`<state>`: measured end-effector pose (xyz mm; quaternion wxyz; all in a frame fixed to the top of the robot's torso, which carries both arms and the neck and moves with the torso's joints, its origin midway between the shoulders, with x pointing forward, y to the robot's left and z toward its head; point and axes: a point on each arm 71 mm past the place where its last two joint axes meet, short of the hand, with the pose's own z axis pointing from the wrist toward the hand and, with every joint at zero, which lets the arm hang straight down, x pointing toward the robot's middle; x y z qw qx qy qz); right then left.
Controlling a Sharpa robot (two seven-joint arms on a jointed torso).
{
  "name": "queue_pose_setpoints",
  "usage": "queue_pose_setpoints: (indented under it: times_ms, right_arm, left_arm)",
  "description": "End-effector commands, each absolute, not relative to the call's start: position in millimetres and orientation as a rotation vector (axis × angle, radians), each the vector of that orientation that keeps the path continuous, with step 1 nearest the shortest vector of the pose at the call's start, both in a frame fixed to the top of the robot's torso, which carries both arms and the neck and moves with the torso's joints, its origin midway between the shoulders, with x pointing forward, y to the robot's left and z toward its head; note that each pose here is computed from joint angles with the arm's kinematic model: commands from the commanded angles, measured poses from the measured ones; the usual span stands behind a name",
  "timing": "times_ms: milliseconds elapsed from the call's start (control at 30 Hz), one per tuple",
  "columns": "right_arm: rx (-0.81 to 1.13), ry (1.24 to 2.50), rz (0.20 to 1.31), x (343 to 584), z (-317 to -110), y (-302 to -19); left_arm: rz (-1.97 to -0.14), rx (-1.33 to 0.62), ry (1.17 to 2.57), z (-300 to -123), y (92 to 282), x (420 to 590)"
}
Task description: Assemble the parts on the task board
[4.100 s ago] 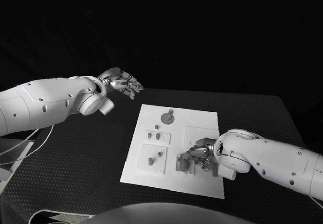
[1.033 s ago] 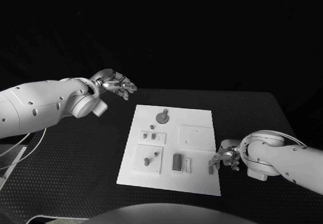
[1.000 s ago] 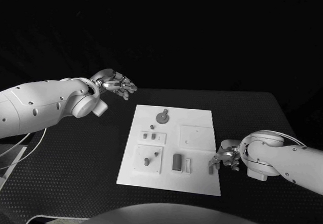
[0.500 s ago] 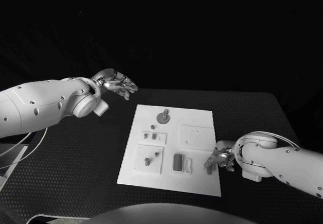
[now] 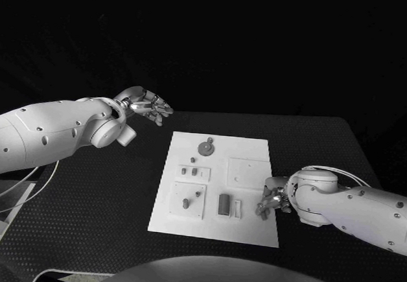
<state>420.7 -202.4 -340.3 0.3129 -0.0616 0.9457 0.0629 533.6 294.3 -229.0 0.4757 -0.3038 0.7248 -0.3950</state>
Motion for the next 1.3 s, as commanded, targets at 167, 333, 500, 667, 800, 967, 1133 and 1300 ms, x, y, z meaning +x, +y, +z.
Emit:
queue_pose_setpoints:
  times_ms: [167, 333, 500, 667, 800, 967, 1133, 1300]
  right_arm:
    - [-0.296, 2.505, 0.087, 408.5, -364.2, -195.1]
    - [-0.306, 2.51, 0.074, 408.4, -364.8, -196.3]
    - [-0.365, 2.512, 0.057, 406.5, -364.7, -194.3]
    - [-0.367, 2.539, 0.089, 403.0, -365.2, -193.1]
    - [-0.315, 2.59, 0.147, 399.7, -366.7, -194.2]
    - [-0.252, 2.598, 0.207, 398.5, -366.0, -194.5]
    - [-0.165, 2.588, 0.263, 398.0, -364.2, -196.5]
    - [-0.057, 2.562, 0.313, 398.0, -361.1, -201.2]
  left_arm:
    - [-0.983, -0.739, 1.771, -228.1, 291.6, 533.5]
    - [-0.977, -0.742, 1.769, -228.0, 294.0, 533.3]
    - [-0.98, -0.741, 1.77, -228.0, 293.2, 533.0]
    - [-0.98, -0.741, 1.77, -228.0, 293.1, 532.9]
    - [-0.979, -0.741, 1.77, -228.1, 293.4, 533.1]
    - [-0.98, -0.741, 1.77, -228.2, 292.8, 533.3]
    - [-0.98, -0.741, 1.771, -228.3, 292.5, 533.3]
    - [-0.979, -0.741, 1.77, -228.3, 292.6, 533.4]
